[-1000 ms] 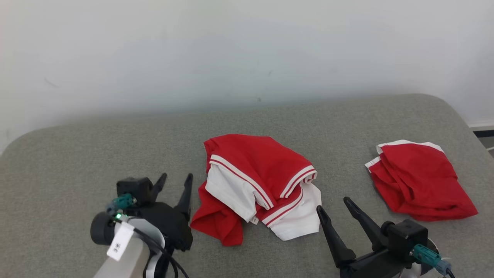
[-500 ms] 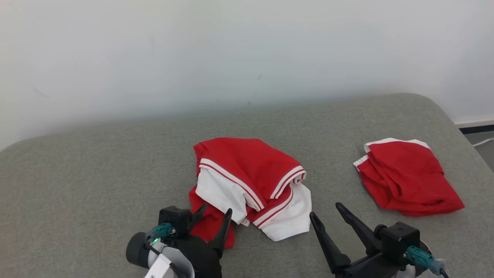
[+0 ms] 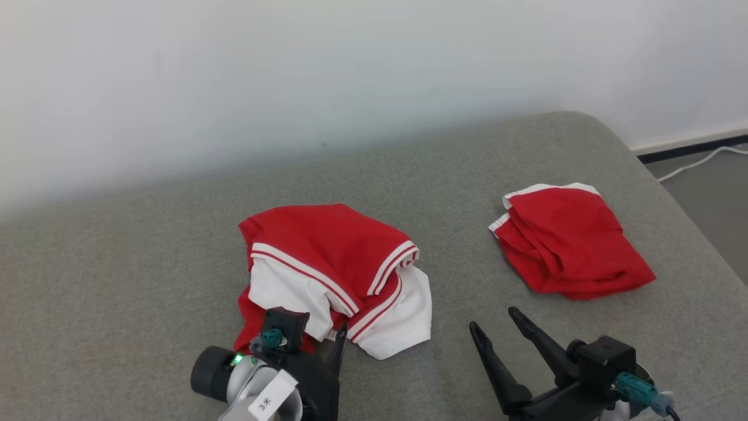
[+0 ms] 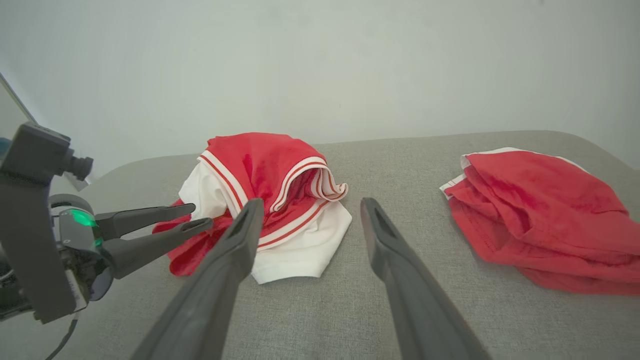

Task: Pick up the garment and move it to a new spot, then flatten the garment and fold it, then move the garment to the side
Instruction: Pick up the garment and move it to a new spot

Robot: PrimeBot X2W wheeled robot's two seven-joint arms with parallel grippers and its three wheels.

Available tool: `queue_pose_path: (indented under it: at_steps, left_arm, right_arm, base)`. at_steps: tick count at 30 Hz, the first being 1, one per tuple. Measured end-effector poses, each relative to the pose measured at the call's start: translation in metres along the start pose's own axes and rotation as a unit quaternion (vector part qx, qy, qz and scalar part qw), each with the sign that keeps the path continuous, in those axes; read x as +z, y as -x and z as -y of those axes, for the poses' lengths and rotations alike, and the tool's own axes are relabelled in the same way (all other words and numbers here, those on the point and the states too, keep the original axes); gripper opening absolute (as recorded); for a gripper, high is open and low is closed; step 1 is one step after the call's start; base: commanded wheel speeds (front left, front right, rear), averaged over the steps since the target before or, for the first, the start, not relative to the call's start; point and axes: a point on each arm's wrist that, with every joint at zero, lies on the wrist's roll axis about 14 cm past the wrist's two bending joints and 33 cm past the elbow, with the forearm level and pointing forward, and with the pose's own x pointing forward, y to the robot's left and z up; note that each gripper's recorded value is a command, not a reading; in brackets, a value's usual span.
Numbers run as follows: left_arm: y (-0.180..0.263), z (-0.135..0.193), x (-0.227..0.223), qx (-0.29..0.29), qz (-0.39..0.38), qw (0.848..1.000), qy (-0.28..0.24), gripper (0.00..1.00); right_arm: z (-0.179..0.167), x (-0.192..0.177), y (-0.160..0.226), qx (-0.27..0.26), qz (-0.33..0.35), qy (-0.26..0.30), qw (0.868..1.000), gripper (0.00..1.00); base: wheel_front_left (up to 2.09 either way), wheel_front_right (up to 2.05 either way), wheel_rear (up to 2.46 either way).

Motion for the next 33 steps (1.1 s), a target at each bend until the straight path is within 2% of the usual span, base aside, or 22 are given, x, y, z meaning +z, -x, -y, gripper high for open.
queue_pose_path:
  at_steps: [5,6,8,18,22,26,29,33]
  left_arm:
    - [-0.01,-0.002,-0.007,0.0,-0.024,1.0,-0.017,1.0]
    - [-0.011,-0.002,-0.008,0.0,-0.026,1.0,-0.017,0.78]
    - [-0.012,-0.004,-0.01,0.003,-0.028,0.999,-0.016,0.0]
    - [-0.01,-0.03,0.022,0.044,0.026,0.999,0.008,0.0]
    - [-0.011,-0.041,0.08,0.053,0.109,0.993,0.001,0.0]
    - [-0.009,-0.042,0.152,0.046,0.201,0.978,-0.02,0.0]
    - [-0.004,-0.031,0.191,0.03,0.25,0.967,-0.036,0.0]
    - [-0.002,-0.006,0.218,-0.005,0.283,0.958,-0.05,0.0]
  right_arm:
    - [0.012,-0.001,0.002,-0.02,-0.001,0.0,1.0,1.0]
    - [0.013,-0.002,0.002,-0.021,-0.002,0.0,1.0,1.0]
    - [0.015,-0.002,0.002,-0.025,-0.002,0.0,1.0,1.0]
    - [0.005,-0.004,-0.007,-0.006,-0.002,0.0,1.0,1.0]
    - [-0.002,-0.006,-0.01,0.006,-0.005,0.0,1.0,1.0]
    - [-0.007,-0.006,-0.011,0.013,-0.005,-0.001,1.0,1.0]
    - [-0.012,-0.004,-0.014,0.02,-0.001,-0.001,1.0,1.0]
    - [-0.01,-0.004,-0.01,0.015,0.0,-0.002,1.0,1.0]
  base:
    - [0.0,0.0,0.0]
    - [0.0,0.0,0.0]
    - [0.0,0.0,0.0]
    - [0.0,0.0,0.0]
    - [0.0,0.0,0.0]
    - [0.0,0.0,0.0]
    - [0.0,0.0,0.0]
    - [0.0,0.0,0.0]
